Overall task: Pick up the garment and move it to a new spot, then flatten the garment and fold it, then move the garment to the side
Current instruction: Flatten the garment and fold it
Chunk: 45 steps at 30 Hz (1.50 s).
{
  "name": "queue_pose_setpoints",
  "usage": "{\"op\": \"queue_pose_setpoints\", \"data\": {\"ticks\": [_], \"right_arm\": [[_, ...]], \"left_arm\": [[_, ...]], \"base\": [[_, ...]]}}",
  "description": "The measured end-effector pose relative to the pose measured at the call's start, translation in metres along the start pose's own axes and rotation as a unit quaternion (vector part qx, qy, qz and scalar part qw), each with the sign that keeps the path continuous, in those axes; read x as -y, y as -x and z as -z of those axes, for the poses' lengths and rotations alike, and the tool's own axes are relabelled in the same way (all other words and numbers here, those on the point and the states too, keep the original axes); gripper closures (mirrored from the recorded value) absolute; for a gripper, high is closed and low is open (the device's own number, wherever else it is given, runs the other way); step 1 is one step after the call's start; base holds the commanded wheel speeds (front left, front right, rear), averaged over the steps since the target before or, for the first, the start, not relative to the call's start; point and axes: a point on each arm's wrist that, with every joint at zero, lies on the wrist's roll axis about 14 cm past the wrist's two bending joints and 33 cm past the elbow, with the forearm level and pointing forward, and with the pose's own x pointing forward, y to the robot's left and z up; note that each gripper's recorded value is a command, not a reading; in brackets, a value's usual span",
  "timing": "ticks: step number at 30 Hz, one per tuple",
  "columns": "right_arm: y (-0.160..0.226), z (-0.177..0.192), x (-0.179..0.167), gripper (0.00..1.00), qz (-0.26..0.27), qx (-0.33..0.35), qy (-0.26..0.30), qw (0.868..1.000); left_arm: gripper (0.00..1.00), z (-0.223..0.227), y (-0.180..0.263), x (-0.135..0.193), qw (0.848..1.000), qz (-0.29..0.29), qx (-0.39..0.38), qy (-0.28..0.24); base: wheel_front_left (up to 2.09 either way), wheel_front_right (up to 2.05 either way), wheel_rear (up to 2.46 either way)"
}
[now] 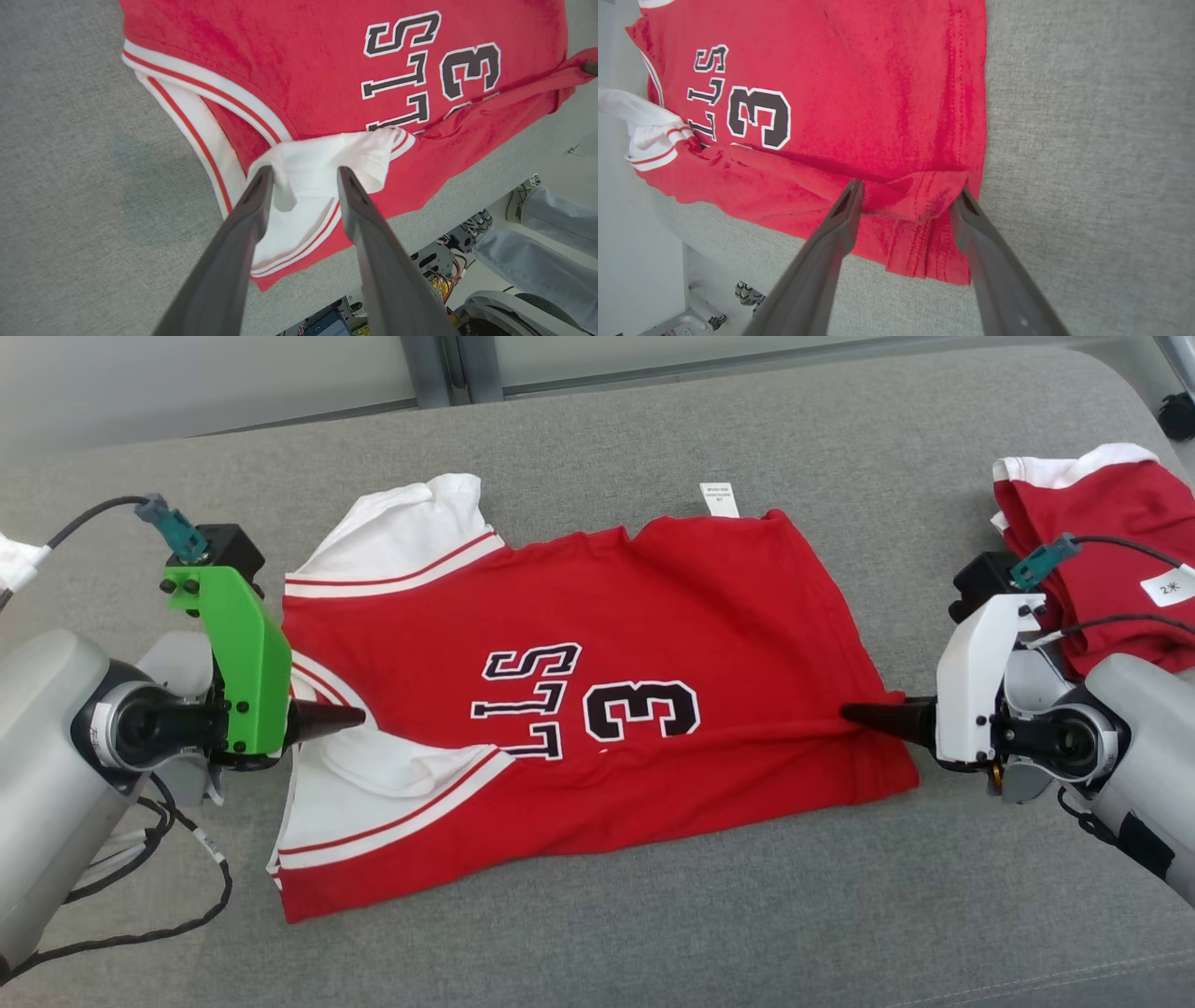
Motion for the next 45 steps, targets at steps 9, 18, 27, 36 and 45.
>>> {"op": "queue_pose_setpoints", "data": {"ticks": [9, 18, 27, 36, 45], "right_arm": [[0.039, -0.058, -0.013, 0.00, -0.008, 0.196, 0.020, 0.980], [0.092, -0.073, -0.014, 0.00, 0.010, 0.405, 0.053, 0.913], [0.129, -0.061, -0.017, 0.00, 0.041, 0.528, 0.057, 0.846], [0.098, 0.007, -0.018, 0.00, 0.079, 0.501, 0.038, 0.861], [0.078, 0.028, -0.013, 0.00, 0.101, 0.459, 0.053, 0.881]], "left_arm": [[0.00, -0.032, 0.030, -0.001, 0.986, -0.015, 0.161, -0.043], [0.00, -0.042, 0.080, -0.001, 0.909, -0.066, 0.409, -0.044], [0.00, -0.005, 0.111, 0.006, 0.821, -0.125, 0.556, -0.037], [0.00, 0.029, 0.118, 0.005, 0.770, -0.187, 0.610, -0.018], [0.00, 0.051, 0.101, 0.004, 0.773, -0.185, 0.606, -0.004]], "base": [[0.00, 0.00, 0.00], [0.00, 0.00, 0.00], [0.00, 0.00, 0.00], [0.00, 0.00, 0.00], [0.00, 0.00, 0.00]]}}
